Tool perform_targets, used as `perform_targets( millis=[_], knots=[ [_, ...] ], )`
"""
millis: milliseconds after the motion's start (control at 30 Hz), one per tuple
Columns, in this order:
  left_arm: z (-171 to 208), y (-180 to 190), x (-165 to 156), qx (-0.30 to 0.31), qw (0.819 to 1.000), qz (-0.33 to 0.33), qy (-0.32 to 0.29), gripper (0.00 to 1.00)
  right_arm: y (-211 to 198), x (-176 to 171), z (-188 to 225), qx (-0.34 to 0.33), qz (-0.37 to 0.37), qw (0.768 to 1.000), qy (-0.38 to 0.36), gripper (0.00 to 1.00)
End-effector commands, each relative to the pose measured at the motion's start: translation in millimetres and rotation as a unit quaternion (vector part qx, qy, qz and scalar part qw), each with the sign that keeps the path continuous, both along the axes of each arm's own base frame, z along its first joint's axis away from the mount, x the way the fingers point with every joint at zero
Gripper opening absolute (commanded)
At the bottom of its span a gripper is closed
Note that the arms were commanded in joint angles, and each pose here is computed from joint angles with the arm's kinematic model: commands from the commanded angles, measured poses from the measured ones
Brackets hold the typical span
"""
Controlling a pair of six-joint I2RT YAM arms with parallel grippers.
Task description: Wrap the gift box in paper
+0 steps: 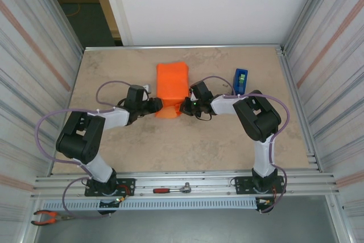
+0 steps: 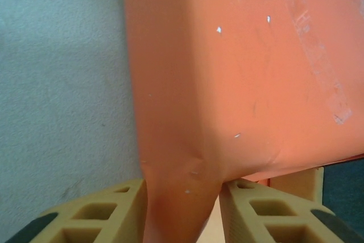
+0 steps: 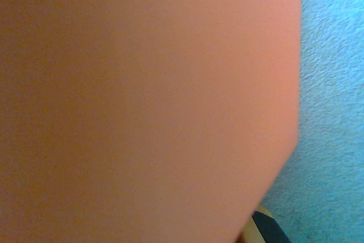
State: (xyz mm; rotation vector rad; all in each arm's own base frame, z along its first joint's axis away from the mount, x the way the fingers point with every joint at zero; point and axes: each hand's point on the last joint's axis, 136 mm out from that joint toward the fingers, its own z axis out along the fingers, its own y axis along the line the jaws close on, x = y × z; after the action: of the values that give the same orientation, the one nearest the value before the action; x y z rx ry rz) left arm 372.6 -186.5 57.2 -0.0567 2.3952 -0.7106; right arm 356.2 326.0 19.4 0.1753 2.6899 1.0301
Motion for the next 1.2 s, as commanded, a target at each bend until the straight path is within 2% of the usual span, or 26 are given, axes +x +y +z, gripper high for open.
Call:
perform_targets(
  millis=[0,133,267,367,600,667,733,800,833,867,900,933,967,1033,1100,1167],
  knots=[
    [4.0,-4.4,4.3,0.018,1.000,-0.007,-0.014,0.41,-5.3,-15.0,-15.7,-0.022,0.016,0.999,0.020,0.00],
    [6.2,-6.8,2.3,0.034,0.999,-0.011,-0.021,0.53,-5.4,-16.2,-15.8,-0.020,0.017,0.999,0.020,0.00],
    [-0.6,-6.0,3.0,0.055,0.998,-0.006,-0.014,0.54,-4.9,-16.4,-16.4,-0.019,0.017,0.999,0.021,0.00],
    [-7.0,-3.3,4.8,0.090,0.996,0.008,-0.013,0.48,-5.0,-16.1,-16.0,-0.018,0.017,0.999,0.020,0.00],
    [-17.6,-11.7,4.0,0.148,0.989,0.003,-0.015,0.22,-2.8,-17.4,-14.8,-0.017,0.018,1.000,0.019,0.00],
    [-16.8,-14.0,2.1,0.158,0.987,0.001,-0.018,0.24,-2.9,-17.5,-14.9,-0.017,0.018,0.999,0.020,0.00],
    [-17.5,-14.0,-0.5,0.176,0.984,0.003,-0.019,0.33,-1.8,-17.2,-13.7,-0.017,0.019,1.000,0.017,0.00],
    [-20.3,-15.8,-2.4,0.183,0.983,0.001,-0.015,0.37,-1.2,-17.7,-13.8,-0.017,0.020,1.000,0.017,0.00],
    [-21.6,-16.1,-2.7,0.186,0.982,0.002,-0.011,0.34,-1.3,-17.9,-14.3,-0.018,0.019,1.000,0.018,0.00],
    [-22.3,-16.3,-2.9,0.189,0.982,0.003,-0.007,0.26,-0.8,-18.5,-14.7,-0.018,0.021,0.999,0.018,0.00],
    [-22.9,-18.4,-3.2,0.192,0.981,0.001,-0.006,0.15,-0.7,-18.4,-14.6,-0.018,0.020,0.999,0.018,0.00],
    [-22.9,-19.6,-3.6,0.193,0.981,-0.001,-0.007,0.08,-0.5,-18.6,-15.2,-0.018,0.021,0.999,0.018,0.00],
    [-23.4,-20.8,-3.9,0.194,0.981,-0.002,-0.006,0.06,-0.5,-19.0,-15.9,-0.019,0.021,0.999,0.019,0.00],
    [-24.0,-22.4,-5.2,0.196,0.981,-0.004,-0.005,0.10,-1.0,-19.4,-15.4,-0.019,0.021,0.999,0.018,0.00],
    [-27.4,-20.5,-6.6,0.202,0.979,0.000,0.004,0.34,-1.8,-19.2,-15.5,-0.020,0.020,0.999,0.017,0.00],
    [-29.5,-19.2,-6.9,0.205,0.979,0.004,0.011,0.37,-1.8,-19.8,-15.7,-0.020,0.020,0.999,0.018,0.00]
  ],
)
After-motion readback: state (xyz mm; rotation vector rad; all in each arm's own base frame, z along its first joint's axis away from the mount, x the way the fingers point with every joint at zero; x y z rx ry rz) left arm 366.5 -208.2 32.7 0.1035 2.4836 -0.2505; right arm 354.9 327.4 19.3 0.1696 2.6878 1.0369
